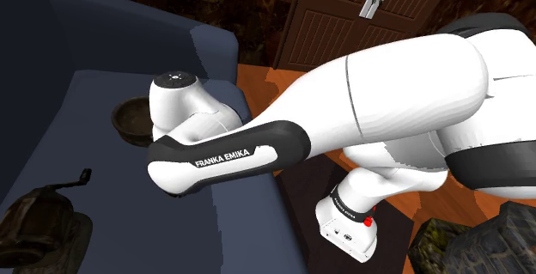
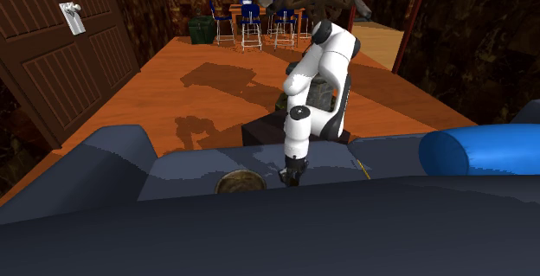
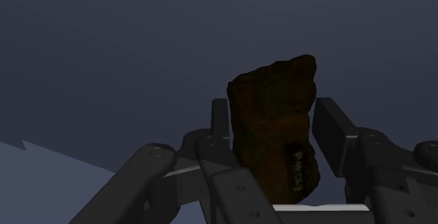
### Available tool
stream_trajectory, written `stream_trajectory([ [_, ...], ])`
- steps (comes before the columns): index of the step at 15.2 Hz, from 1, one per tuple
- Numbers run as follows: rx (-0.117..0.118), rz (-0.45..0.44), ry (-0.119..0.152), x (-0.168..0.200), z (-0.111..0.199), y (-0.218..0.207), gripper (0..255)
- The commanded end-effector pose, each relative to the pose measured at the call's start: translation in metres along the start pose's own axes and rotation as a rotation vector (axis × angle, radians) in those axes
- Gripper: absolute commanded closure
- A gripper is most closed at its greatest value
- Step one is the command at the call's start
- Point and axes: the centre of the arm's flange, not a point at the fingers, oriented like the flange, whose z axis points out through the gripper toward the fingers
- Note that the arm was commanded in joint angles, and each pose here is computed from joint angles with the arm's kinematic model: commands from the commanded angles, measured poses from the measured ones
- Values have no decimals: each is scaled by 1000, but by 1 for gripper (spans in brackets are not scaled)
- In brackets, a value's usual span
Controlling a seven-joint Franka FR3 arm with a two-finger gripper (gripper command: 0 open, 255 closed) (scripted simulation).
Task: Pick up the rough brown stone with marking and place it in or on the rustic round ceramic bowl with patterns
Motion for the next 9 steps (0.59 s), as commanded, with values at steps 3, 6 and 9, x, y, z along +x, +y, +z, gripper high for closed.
stream_trajectory([
  [3, 0, 0, 0, 0, -19, 0, 255],
  [6, 0, 0, 0, 1, -35, -1, 255],
  [9, 0, 0, 0, 1, -51, -1, 255],
])
